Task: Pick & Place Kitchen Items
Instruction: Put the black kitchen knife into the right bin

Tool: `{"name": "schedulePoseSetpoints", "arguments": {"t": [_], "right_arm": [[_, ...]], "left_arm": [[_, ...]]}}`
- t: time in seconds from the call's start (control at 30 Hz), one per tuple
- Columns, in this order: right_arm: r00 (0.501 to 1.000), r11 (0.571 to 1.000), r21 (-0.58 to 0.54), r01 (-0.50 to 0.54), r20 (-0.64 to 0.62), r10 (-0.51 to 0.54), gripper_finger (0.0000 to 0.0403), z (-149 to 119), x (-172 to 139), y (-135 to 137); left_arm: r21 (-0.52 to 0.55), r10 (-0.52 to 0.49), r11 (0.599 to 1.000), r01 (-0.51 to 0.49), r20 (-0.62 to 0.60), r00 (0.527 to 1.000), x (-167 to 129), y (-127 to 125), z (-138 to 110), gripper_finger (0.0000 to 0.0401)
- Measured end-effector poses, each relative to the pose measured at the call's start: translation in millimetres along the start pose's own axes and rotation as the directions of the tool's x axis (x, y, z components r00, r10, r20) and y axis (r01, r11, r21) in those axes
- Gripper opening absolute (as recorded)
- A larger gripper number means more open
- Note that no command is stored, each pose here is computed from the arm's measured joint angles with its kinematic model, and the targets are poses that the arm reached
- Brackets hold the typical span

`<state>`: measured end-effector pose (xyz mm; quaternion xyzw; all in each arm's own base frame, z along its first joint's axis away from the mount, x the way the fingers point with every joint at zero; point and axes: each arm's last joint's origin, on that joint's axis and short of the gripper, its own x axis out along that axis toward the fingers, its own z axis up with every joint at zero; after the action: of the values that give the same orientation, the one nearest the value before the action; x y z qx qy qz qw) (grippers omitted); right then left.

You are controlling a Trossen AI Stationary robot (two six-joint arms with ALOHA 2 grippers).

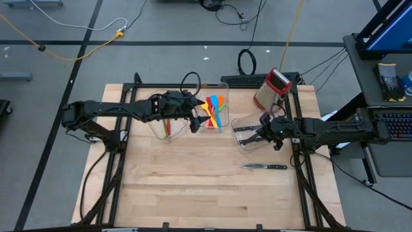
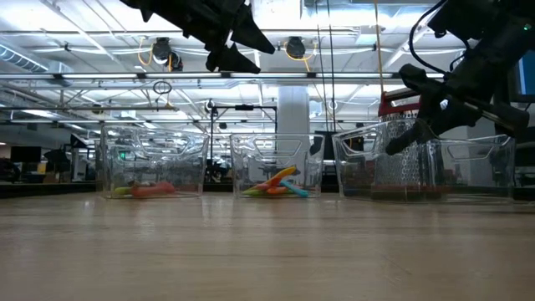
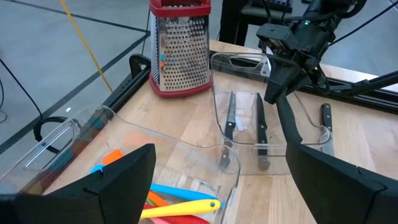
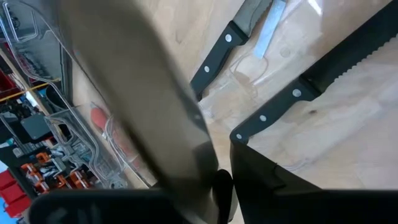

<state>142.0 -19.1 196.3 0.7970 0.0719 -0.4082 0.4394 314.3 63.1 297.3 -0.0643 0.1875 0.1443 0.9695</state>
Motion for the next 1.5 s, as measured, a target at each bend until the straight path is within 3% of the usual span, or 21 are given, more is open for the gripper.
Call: {"name": "schedulePoseSetpoints", "arguments": {"t": [0.57, 1.03, 1.5], "right_arm": [[1.000, 0.999, -0.044, -0.001, 0.001, 0.001, 0.0061, 0, 0, 0], [1.000, 0.997, -0.068, 0.020, 0.015, -0.019, 0.0165, 1, 1, -2], [0.994, 0.974, -0.204, -0.100, -0.058, 0.090, 0.0154, 2, -16, 3]], "left_arm": [[-0.002, -0.015, 1.000, 0.014, -0.002, 1.000, 0, 0, 0, 0.0365], [0.004, -0.067, 0.998, 0.067, -0.010, 0.998, 0, -2, 0, 0.0365], [0.005, -0.082, 0.997, 0.083, -0.049, 0.995, 0, -3, -4, 0.0365]]}}
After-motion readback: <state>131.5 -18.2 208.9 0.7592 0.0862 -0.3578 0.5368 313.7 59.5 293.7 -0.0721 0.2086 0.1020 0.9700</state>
